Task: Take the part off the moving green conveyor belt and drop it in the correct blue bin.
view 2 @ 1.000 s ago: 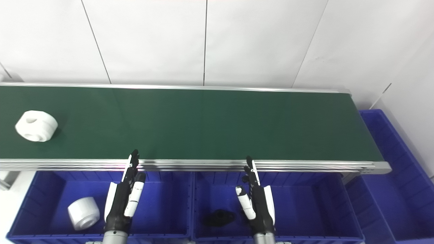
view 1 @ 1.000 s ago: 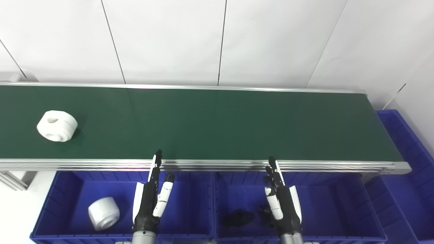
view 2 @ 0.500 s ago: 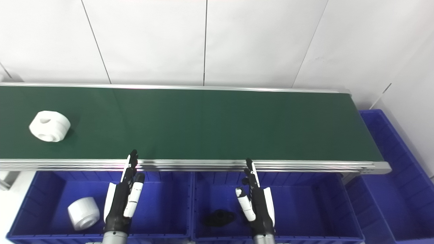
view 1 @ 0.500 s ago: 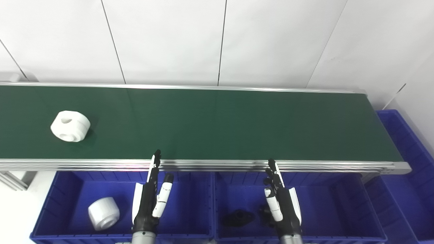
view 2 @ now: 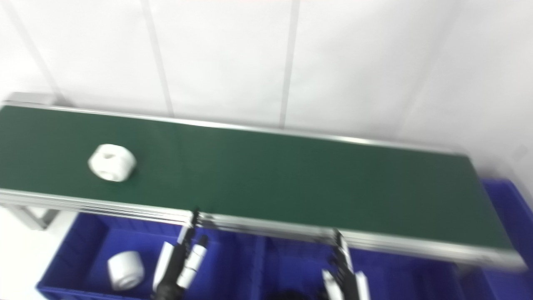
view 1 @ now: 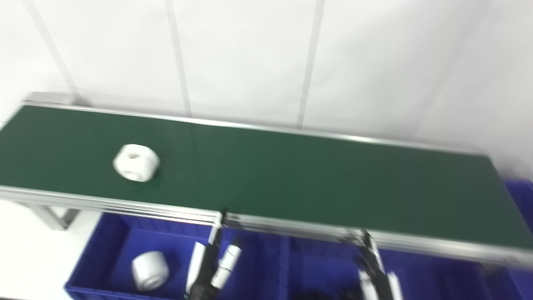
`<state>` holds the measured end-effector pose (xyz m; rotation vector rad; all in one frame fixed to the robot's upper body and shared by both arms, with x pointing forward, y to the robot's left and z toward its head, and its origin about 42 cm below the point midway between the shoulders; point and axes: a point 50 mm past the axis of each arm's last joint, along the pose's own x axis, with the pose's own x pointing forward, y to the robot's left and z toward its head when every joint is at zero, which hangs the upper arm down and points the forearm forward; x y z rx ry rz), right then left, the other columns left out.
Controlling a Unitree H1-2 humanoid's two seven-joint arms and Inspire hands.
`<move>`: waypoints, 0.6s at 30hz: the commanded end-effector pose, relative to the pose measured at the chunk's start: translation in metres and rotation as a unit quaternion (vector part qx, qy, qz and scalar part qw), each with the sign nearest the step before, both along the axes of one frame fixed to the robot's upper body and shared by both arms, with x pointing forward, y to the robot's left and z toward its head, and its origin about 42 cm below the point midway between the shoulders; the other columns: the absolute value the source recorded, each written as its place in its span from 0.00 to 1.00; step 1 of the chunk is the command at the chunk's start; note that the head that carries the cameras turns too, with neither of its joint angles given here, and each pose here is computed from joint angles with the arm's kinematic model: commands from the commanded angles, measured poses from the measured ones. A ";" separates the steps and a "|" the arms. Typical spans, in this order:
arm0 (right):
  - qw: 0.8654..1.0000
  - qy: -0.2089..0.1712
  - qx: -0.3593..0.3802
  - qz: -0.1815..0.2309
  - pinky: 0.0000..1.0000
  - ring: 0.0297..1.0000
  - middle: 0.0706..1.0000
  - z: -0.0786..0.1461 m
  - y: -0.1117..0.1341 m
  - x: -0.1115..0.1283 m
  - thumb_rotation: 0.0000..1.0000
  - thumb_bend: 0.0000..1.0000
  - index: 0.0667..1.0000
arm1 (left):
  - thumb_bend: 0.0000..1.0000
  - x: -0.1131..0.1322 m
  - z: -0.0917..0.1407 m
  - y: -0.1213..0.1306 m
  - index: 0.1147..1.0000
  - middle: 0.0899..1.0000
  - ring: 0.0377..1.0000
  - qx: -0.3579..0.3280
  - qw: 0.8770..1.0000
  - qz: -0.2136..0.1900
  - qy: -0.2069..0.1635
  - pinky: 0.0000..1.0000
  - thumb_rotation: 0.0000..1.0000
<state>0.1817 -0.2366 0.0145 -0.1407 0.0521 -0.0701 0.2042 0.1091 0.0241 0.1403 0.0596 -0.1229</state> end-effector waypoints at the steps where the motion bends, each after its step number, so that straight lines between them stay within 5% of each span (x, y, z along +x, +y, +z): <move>1: 0.999 -0.042 -0.005 0.005 0.97 0.98 1.00 0.007 -0.005 0.006 1.00 0.88 1.00 | 0.44 0.000 0.019 -0.060 1.00 1.00 1.00 -0.059 0.998 -0.012 -0.031 0.99 0.93; 15: 1.000 -0.025 -0.005 0.011 1.00 1.00 1.00 -0.005 -0.021 0.008 1.00 0.79 1.00 | 0.45 0.003 0.011 -0.077 1.00 1.00 0.97 -0.062 0.997 -0.004 -0.044 0.95 0.81; 17: 1.000 -0.024 -0.007 0.011 1.00 1.00 1.00 -0.006 -0.022 0.008 1.00 0.78 1.00 | 0.47 0.003 0.012 -0.077 1.00 1.00 0.97 -0.058 0.997 -0.004 -0.046 0.93 0.75; 18: 1.000 -0.022 -0.006 0.011 1.00 1.00 1.00 -0.006 -0.022 0.008 1.00 0.78 1.00 | 0.50 0.003 0.015 -0.076 1.00 1.00 0.96 -0.059 0.997 -0.007 -0.041 0.91 0.59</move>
